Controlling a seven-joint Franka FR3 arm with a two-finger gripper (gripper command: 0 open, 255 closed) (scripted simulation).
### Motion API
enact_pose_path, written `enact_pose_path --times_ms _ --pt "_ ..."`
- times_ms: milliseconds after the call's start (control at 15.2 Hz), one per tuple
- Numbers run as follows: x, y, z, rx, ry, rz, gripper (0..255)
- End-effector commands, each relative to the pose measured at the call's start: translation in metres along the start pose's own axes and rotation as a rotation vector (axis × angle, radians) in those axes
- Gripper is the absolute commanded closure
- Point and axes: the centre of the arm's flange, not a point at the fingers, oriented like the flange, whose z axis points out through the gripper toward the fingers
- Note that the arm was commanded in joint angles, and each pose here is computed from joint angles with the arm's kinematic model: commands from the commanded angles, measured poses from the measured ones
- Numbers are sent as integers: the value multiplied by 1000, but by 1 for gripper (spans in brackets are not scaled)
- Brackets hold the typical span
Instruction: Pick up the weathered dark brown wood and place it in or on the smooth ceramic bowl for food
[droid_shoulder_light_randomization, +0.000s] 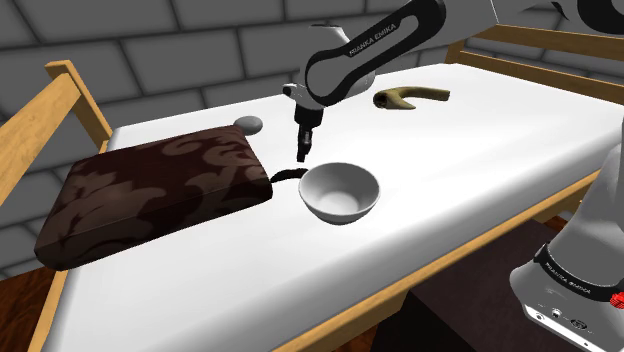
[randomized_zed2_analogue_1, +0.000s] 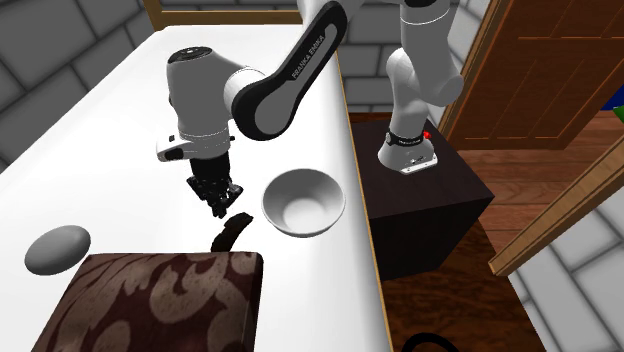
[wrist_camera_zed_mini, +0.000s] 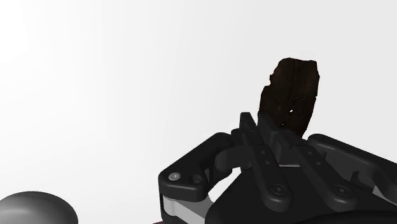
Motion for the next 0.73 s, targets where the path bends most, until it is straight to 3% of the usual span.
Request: enact_pose_path --times_ms 0,330,396,594,660 --pt "0 0 0 0 0 0 255" --pt "0 0 0 0 0 0 255" --pt "0 0 0 0 0 0 0" --pt "51 -40 8 -45 -197 5 0" --pt "57 -45 10 -51 -222 6 0"
